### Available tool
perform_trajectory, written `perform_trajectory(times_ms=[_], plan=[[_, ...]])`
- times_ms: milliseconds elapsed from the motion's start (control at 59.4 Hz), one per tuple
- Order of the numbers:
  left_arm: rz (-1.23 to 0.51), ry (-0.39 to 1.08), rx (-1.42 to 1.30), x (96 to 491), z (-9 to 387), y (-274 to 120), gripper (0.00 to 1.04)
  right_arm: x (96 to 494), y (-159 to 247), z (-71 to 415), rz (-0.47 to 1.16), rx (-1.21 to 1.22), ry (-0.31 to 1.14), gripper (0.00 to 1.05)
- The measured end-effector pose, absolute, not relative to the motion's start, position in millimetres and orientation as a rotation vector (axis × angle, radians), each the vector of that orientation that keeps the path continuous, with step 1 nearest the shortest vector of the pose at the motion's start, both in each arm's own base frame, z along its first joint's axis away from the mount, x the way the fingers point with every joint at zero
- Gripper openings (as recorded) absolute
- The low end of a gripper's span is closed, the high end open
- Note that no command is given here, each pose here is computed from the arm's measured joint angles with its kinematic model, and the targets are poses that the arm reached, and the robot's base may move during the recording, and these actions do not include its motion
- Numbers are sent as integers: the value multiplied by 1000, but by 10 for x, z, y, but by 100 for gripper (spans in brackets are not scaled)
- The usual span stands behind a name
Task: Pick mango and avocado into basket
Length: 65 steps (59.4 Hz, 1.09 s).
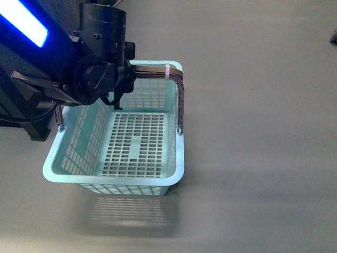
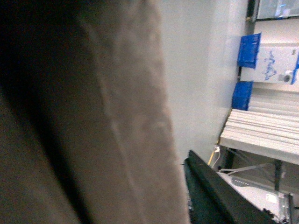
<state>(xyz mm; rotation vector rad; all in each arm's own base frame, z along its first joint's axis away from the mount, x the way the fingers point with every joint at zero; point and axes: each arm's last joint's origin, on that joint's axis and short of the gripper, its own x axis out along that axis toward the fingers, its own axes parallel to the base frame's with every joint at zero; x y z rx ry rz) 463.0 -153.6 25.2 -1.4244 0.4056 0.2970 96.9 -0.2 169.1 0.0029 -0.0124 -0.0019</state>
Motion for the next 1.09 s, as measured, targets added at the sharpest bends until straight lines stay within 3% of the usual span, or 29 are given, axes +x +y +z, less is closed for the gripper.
perform_trajectory(times_ms=[168, 269, 438, 623, 774, 858, 1094], plan=[[280, 393, -1374, 4509, 461, -1518, 30, 969, -2, 1691, -2, 3, -12, 96], [195, 349, -1326, 4265, 947, -1461, 30, 969, -2, 1691, -2, 3, -12, 96], [95, 220, -1301, 3520, 1860, -1217, 30, 969, -2, 1691, -2, 3, -12, 96], [90, 150, -1246, 2861, 2331, -977, 29, 969, -2, 1691, -2, 3, -12, 96], [51, 99, -1238, 2752, 2510, -947, 29, 969, -2, 1691, -2, 3, -12, 96], [48, 110, -1256, 2749, 2492, -948, 17, 969, -2, 1691, -2, 3, -12, 96], [44, 114, -1246, 2743, 2490, -966, 12, 969, -2, 1691, -2, 3, -12, 96]])
